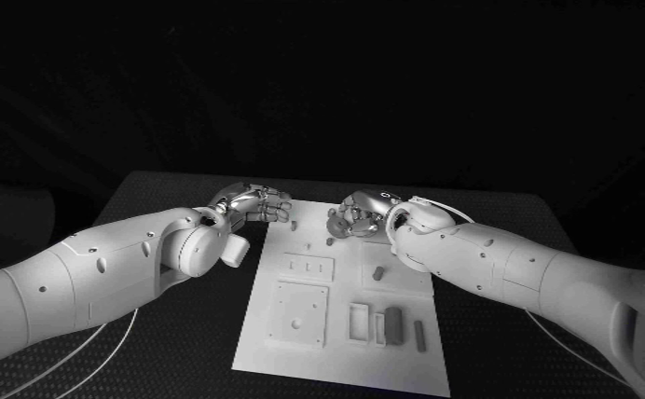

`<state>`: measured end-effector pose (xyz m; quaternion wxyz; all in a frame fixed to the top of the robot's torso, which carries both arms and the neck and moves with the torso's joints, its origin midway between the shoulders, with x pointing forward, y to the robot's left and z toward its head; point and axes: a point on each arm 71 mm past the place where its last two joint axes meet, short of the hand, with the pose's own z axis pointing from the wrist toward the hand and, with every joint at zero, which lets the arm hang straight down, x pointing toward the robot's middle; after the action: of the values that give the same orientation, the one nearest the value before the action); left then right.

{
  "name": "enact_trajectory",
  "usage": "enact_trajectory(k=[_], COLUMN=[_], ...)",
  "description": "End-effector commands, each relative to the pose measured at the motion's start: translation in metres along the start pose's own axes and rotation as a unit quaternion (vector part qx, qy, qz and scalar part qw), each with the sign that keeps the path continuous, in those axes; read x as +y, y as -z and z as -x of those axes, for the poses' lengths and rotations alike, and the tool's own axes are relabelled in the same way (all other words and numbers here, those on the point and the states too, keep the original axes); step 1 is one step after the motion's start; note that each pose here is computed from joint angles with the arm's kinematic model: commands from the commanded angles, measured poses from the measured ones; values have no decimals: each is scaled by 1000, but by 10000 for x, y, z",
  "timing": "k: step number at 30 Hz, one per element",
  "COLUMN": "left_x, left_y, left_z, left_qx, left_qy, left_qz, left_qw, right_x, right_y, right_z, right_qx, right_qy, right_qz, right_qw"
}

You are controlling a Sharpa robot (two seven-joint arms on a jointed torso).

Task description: Assemble the parts on the task board

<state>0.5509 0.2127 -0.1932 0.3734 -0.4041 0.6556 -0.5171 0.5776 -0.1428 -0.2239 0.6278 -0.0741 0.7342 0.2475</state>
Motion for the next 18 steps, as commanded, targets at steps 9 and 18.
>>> enact_trajectory(k=[9, 18], left_x=[-14, -14], left_y=[-7, -8], left_z=[-22, -24], left_qx=[9, 9], left_qy=[0, 0], left_qz=[-5, -5], left_qw=[1000, 1000], right_x=[100, 246], right_y=[6, -33], right_z=[30, 15], right_qx=[-49, -58], right_qy=[30, 62], right_qz=[16, 24], right_qw=[998, 996])
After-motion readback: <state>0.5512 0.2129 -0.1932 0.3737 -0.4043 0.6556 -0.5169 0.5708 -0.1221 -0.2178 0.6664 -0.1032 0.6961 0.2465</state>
